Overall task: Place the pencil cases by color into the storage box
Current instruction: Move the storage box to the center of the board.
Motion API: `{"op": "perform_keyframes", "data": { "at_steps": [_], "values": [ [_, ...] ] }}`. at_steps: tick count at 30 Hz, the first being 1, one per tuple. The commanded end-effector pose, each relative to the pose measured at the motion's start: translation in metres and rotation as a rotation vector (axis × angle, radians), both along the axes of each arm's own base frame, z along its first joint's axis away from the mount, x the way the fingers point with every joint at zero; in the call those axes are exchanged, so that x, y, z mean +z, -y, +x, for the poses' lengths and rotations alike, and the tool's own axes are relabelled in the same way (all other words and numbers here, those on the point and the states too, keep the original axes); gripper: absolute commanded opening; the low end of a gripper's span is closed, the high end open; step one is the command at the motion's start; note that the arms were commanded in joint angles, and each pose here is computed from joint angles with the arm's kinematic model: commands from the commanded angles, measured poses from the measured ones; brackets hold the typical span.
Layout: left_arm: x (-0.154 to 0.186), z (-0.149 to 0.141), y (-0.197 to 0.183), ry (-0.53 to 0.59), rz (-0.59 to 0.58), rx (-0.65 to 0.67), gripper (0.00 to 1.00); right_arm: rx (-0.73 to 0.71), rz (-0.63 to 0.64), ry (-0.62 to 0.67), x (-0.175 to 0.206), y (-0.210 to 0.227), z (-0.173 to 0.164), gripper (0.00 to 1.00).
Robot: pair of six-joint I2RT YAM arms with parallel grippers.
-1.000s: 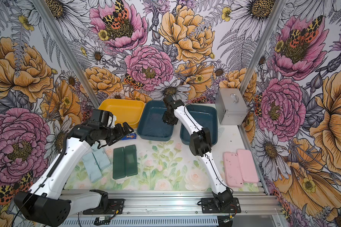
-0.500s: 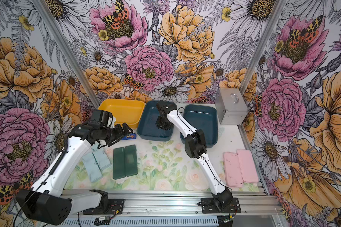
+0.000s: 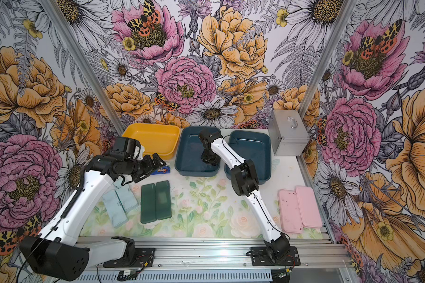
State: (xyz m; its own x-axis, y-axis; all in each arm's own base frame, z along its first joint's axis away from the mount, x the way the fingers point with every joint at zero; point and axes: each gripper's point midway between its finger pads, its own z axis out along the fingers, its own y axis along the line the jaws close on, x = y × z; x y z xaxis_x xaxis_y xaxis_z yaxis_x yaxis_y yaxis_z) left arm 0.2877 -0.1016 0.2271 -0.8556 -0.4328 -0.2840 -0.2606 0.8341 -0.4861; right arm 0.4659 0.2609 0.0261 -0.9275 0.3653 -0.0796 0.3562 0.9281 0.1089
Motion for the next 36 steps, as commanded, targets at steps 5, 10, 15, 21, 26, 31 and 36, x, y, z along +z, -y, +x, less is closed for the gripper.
{"op": "perform_keyframes", "data": {
  "at_steps": [5, 10, 15, 21, 26, 31, 36],
  "values": [
    [0.009, -0.002, 0.002, 0.018, -0.015, -0.007, 0.99, -0.052, -0.099, 0.031, 0.032, 0.041, -0.002, 0.38],
    [0.007, -0.002, 0.002, 0.014, -0.013, -0.01, 0.99, -0.083, -0.137, 0.033, 0.04, 0.059, -0.008, 0.39],
    [0.007, -0.003, 0.002, 0.018, -0.011, -0.012, 0.99, -0.115, -0.159, 0.021, 0.042, 0.079, -0.016, 0.39],
    [0.005, -0.006, 0.003, 0.013, -0.009, -0.014, 0.99, -0.115, -0.159, 0.036, 0.05, 0.096, -0.017, 0.4],
    [0.004, -0.006, 0.003, 0.012, -0.006, -0.017, 0.99, -0.009, -0.058, 0.129, 0.075, 0.064, -0.004, 0.42],
    [0.003, -0.006, 0.005, 0.012, -0.002, -0.025, 0.99, 0.101, 0.068, 0.214, 0.099, 0.018, 0.007, 0.44],
    [0.004, -0.01, 0.004, 0.014, -0.008, -0.021, 0.99, 0.103, 0.106, 0.3, 0.104, -0.005, 0.042, 0.45]
  ]
}}
